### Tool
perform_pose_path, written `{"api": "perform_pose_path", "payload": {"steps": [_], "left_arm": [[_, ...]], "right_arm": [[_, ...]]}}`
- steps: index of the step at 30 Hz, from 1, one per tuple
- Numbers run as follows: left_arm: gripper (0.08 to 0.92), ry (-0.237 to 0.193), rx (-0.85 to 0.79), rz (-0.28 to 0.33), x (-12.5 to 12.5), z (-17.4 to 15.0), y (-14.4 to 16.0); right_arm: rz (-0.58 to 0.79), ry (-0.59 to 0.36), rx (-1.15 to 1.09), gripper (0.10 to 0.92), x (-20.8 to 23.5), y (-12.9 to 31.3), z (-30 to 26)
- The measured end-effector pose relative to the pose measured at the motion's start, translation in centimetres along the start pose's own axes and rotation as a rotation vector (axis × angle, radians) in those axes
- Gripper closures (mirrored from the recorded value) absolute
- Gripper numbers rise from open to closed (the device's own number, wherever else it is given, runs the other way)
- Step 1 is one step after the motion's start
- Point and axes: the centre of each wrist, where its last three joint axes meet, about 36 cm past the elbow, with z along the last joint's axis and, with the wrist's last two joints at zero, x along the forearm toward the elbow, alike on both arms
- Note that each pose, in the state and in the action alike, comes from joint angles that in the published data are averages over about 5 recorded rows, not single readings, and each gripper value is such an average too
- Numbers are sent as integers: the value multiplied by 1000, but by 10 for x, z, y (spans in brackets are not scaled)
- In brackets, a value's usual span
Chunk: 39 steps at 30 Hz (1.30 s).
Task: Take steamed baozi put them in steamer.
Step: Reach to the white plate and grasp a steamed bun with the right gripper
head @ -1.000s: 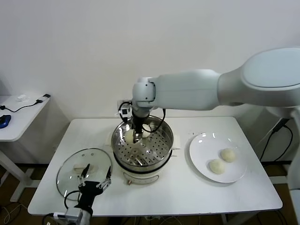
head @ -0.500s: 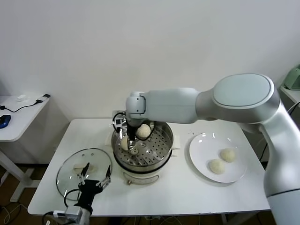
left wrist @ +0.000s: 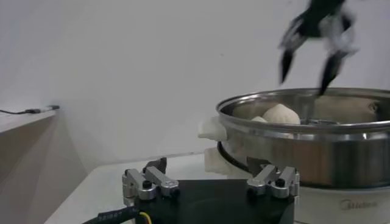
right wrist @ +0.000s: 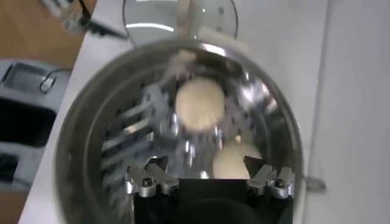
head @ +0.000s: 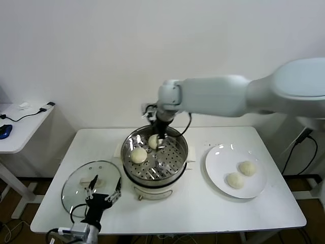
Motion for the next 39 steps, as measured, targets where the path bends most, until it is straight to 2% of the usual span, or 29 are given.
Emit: {"api": "perform_pose_path", "payload": {"steps": [3,7,16,26,39], "left_arm": [[177,3,3,-2,0,2,1],[177,2,8,-3,-2,4,1],[177,14,9,-13,-2,8,4],[177,28,8,-19,1,13,4],[177,34,7,-22,3,15,4]], "right_arm": [[-5,31,-28,199,23,15,52],[-24,63,-76,200,29,46,120],[-82,75,-168,199,-23,107,224],[-107,102,-220,199,-91,140,271],[-91,110,-259,200,-147,149,285]]}}
